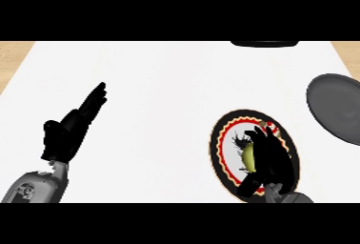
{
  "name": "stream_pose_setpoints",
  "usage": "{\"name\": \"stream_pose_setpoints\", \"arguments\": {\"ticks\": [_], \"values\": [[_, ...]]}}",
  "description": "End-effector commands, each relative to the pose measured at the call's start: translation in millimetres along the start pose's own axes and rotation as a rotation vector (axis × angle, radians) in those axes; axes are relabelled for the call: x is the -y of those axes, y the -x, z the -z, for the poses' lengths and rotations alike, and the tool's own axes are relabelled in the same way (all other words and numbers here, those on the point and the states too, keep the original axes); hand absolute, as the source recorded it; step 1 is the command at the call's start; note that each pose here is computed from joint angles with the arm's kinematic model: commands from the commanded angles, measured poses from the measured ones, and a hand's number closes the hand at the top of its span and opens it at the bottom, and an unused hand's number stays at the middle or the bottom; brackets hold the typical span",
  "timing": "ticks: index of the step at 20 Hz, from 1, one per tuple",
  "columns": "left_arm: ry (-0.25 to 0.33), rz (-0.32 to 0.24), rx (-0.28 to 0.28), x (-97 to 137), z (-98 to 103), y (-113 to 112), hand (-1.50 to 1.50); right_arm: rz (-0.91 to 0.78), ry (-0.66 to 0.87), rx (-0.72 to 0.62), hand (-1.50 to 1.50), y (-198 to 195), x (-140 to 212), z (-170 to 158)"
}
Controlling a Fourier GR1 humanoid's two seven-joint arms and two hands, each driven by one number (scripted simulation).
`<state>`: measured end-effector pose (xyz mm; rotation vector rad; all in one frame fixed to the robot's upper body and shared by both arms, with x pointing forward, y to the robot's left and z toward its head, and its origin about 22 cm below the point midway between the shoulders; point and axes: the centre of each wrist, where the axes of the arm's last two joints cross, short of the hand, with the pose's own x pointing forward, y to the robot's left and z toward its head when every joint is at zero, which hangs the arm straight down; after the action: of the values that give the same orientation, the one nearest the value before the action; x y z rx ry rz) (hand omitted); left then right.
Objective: Pick the lemon from the plate and place it in the pan
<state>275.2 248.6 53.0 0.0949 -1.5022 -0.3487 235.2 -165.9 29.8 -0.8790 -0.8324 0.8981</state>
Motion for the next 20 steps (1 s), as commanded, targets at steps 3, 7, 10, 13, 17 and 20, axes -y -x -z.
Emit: {"name": "stream_pose_setpoints", "arguments": {"ticks": [3,7,10,13,17,20], "values": [[0.004,0.004,0.007,-10,6,-4,0.0,-0.061,-0.095,0.056,1.5,16,-19,17],[-0.011,0.012,0.001,-7,2,5,0.0,-0.044,-0.078,0.051,1.5,-17,-13,26],[-0.008,-0.003,-0.003,-11,5,8,0.0,-0.056,-0.06,0.072,1.5,15,-10,-2],[-0.005,0.008,0.002,-9,-4,-4,0.0,-0.035,0.018,0.072,1.5,7,-24,-2],[0.001,0.0,-0.01,5,-2,-2,0.0,-0.004,0.129,0.105,1.5,-16,4,-21],[-0.006,-0.01,-0.009,-2,0,-8,0.0,-0.032,0.134,0.203,1.5,21,-5,-46]]}}
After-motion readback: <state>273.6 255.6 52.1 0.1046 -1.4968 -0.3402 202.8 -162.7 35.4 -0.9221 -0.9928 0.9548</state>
